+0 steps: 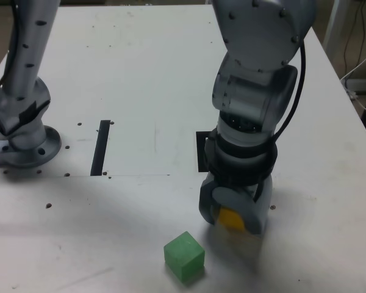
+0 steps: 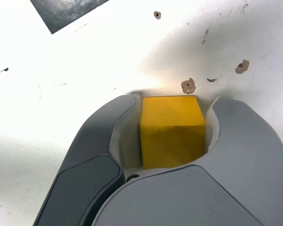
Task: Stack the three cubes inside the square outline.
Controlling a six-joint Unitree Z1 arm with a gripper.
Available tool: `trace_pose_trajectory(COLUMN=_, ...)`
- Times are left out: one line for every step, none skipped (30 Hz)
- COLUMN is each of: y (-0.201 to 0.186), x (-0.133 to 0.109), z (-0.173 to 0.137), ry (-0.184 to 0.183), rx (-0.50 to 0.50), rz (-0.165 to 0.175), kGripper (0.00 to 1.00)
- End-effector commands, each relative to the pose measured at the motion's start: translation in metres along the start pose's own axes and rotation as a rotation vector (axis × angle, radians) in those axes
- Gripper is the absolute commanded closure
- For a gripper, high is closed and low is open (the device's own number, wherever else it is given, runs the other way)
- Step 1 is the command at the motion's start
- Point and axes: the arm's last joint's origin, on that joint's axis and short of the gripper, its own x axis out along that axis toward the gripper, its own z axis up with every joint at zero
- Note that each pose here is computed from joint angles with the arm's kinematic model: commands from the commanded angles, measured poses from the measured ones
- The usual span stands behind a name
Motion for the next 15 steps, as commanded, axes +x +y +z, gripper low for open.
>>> trace_pose_trajectory(y=0.000, x=-0.007, z=-0.004, ry=-0.009, rx=0.001, rz=0.002, kGripper=0.82)
trace_pose_trajectory(y=0.001, x=-0.009, z=-0.005, ry=-0.012, rx=0.000, rz=0.003, kGripper=0.82)
trace_pose_trajectory(y=0.002, x=-0.012, z=-0.006, ry=-0.015, rx=-0.001, rz=0.005, kGripper=0.83)
trace_pose_trajectory(y=0.003, x=-0.015, z=-0.008, ry=-0.020, rx=-0.003, rz=0.006, kGripper=0.83)
trace_pose_trajectory(y=0.005, x=-0.020, z=-0.009, ry=-0.026, rx=-0.006, rz=0.008, kGripper=0.83)
trace_pose_trajectory(y=0.007, x=-0.025, z=-0.011, ry=-0.032, rx=-0.011, rz=0.010, kGripper=0.83)
trace_pose_trajectory(y=0.010, x=-0.030, z=-0.013, ry=-0.036, rx=-0.017, rz=0.013, kGripper=0.83)
trace_pose_trajectory(y=0.014, x=-0.035, z=-0.016, ry=-0.038, rx=-0.025, rz=0.016, kGripper=0.83)
trace_pose_trajectory(y=0.019, x=-0.040, z=-0.018, ry=-0.038, rx=-0.034, rz=0.018, kGripper=0.83)
trace_pose_trajectory(y=0.024, x=-0.045, z=-0.021, ry=-0.035, rx=-0.045, rz=0.019, kGripper=0.83)
trace_pose_trajectory(y=0.032, x=-0.050, z=-0.024, ry=-0.029, rx=-0.063, rz=0.019, kGripper=0.83)
trace_pose_trajectory(y=0.038, x=-0.053, z=-0.026, ry=-0.023, rx=-0.078, rz=0.019, kGripper=0.83)
trace_pose_trajectory(y=0.045, x=-0.056, z=-0.029, ry=-0.018, rx=-0.095, rz=0.017, kGripper=0.83)
trace_pose_trajectory(y=0.052, x=-0.058, z=-0.031, ry=-0.014, rx=-0.111, rz=0.015, kGripper=0.83)
trace_pose_trajectory(y=0.060, x=-0.060, z=-0.033, ry=-0.011, rx=-0.128, rz=0.013, kGripper=0.83)
